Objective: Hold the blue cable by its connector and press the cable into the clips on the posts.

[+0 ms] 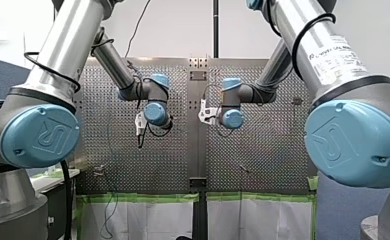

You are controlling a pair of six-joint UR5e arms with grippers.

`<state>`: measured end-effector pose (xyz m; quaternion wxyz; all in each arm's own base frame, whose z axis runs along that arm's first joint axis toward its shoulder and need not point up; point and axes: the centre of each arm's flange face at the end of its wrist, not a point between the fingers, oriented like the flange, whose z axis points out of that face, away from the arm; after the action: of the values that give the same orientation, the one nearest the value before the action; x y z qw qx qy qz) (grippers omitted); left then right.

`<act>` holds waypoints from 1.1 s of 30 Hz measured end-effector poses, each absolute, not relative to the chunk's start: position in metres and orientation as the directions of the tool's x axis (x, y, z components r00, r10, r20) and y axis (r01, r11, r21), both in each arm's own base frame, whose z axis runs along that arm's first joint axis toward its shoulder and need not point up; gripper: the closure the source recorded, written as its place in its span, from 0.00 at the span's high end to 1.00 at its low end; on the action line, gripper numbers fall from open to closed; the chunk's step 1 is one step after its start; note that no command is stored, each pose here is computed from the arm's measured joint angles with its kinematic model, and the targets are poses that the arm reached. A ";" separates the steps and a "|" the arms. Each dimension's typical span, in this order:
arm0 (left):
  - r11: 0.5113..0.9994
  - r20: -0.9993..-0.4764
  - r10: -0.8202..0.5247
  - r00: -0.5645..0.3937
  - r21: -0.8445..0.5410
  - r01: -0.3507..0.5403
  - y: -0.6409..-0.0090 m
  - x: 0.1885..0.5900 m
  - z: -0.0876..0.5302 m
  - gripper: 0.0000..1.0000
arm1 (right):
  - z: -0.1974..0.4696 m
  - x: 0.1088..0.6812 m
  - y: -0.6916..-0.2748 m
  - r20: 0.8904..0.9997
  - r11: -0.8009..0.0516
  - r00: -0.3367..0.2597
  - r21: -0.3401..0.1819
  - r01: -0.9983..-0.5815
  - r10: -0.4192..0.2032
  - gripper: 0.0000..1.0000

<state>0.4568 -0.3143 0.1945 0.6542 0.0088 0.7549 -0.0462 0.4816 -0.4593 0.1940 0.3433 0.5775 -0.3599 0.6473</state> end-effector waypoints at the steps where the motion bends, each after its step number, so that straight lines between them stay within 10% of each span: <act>1: 0.995 -0.988 -0.049 -0.144 -0.060 0.075 -0.317 0.456 0.191 0.00 | 0.187 0.480 -0.458 0.995 -0.502 -0.092 -0.067 -0.863 0.025 0.00; 33: 0.988 -0.976 -0.007 -0.217 -0.039 0.148 -0.370 0.426 0.062 0.00 | 0.020 0.407 -0.397 0.990 -0.391 0.038 -0.019 -0.920 -0.137 0.00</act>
<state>0.4259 -0.3701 0.0622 0.6242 0.0454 0.7775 -0.0618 0.4065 -0.3965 0.0201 0.3558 0.6265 -0.4218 0.5504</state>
